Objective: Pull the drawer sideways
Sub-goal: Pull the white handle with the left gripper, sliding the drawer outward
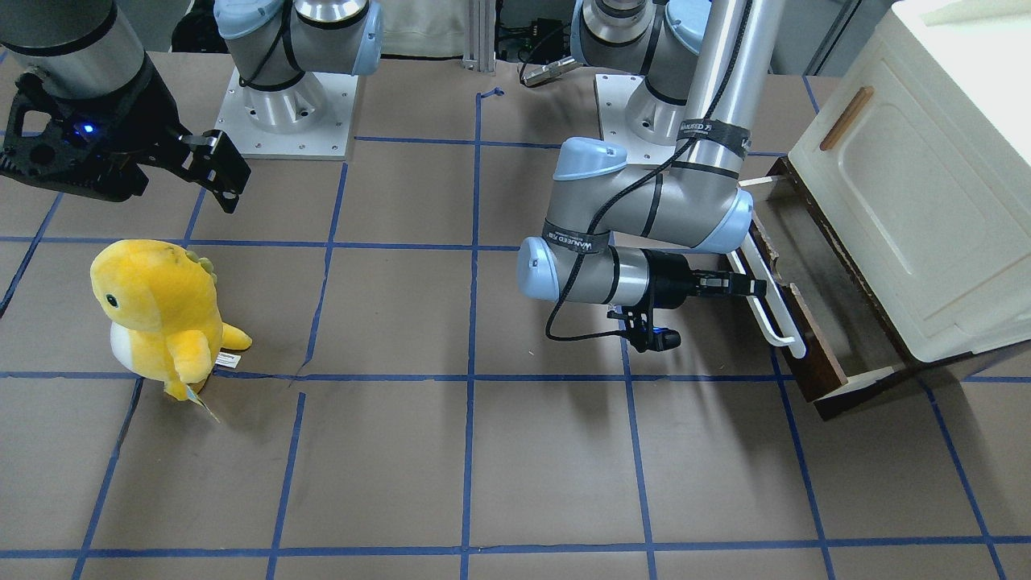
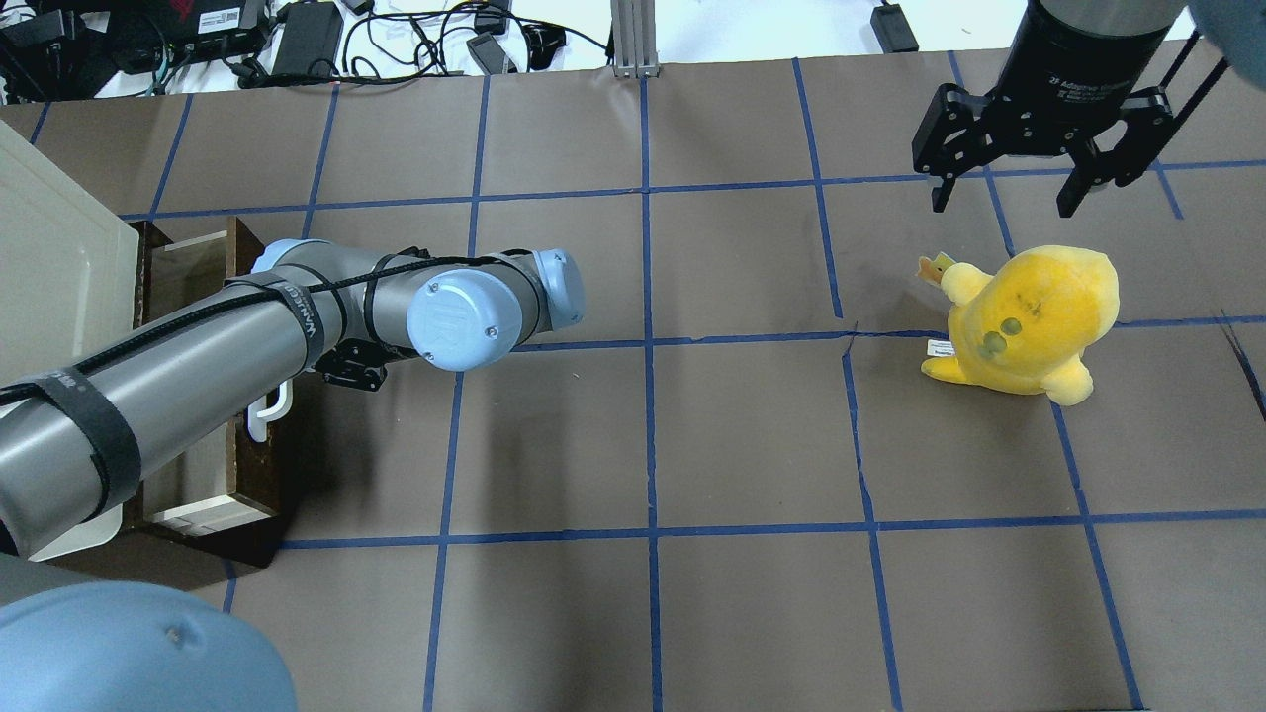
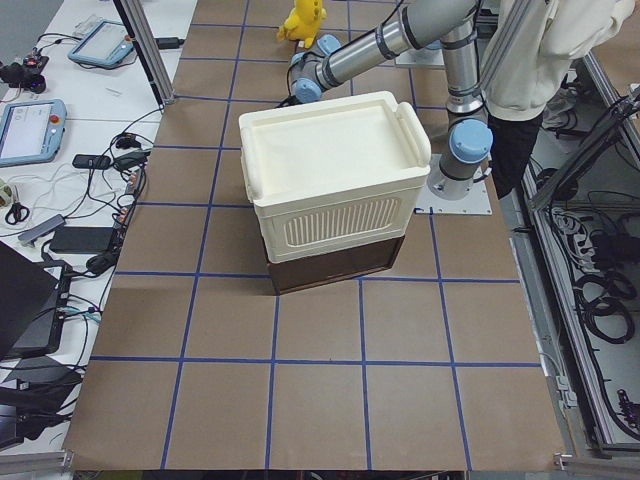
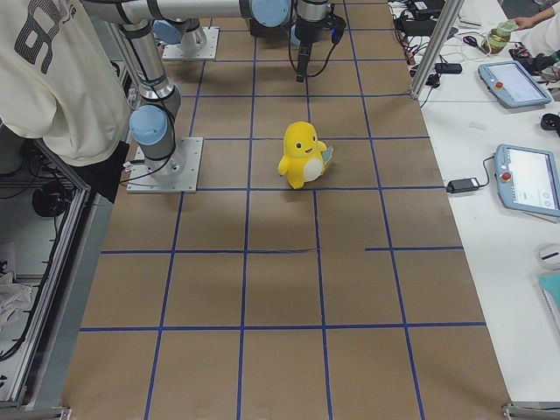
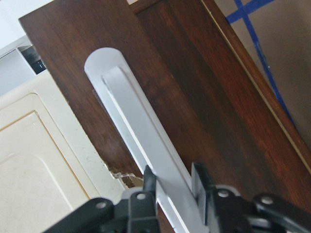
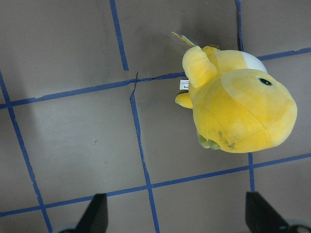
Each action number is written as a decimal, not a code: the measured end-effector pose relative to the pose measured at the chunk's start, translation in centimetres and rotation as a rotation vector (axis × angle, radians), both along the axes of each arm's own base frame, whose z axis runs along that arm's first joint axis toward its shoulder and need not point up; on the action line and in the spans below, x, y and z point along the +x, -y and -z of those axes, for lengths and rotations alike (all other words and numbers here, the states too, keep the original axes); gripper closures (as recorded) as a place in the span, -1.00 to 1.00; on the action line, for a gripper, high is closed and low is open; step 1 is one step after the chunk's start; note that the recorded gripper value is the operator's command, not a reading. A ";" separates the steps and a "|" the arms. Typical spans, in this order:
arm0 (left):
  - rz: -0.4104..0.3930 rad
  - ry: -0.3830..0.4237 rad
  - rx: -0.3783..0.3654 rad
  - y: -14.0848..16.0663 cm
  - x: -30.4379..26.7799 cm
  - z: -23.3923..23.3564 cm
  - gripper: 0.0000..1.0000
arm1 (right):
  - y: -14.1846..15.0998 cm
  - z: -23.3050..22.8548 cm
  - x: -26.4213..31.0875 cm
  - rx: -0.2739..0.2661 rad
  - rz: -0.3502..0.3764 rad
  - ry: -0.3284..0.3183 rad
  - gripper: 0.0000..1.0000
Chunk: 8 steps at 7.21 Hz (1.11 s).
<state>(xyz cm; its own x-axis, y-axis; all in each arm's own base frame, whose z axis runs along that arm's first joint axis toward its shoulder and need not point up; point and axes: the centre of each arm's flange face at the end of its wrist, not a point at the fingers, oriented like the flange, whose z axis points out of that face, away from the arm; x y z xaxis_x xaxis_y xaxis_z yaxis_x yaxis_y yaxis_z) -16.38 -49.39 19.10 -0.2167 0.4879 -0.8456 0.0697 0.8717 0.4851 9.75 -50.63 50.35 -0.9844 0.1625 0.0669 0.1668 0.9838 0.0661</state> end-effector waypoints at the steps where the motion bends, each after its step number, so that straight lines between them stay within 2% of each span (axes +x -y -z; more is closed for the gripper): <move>1: 0.007 0.000 0.001 -0.1 -0.4 0.0 0.54 | 0.0 0.0 0.0 0.000 0.000 0.000 -1.00; 6: 0.036 0.002 0.002 -0.6 -1.7 0.1 0.54 | 0.0 0.0 0.0 0.001 0.001 0.000 -1.00; 7: 0.044 0.003 0.002 -0.8 -2.1 0.2 0.51 | 0.0 0.0 0.0 0.001 0.001 0.000 -1.00; 8: 0.049 0.004 0.004 -0.9 -2.3 0.2 0.40 | 0.0 0.0 0.0 0.001 0.001 0.000 -1.00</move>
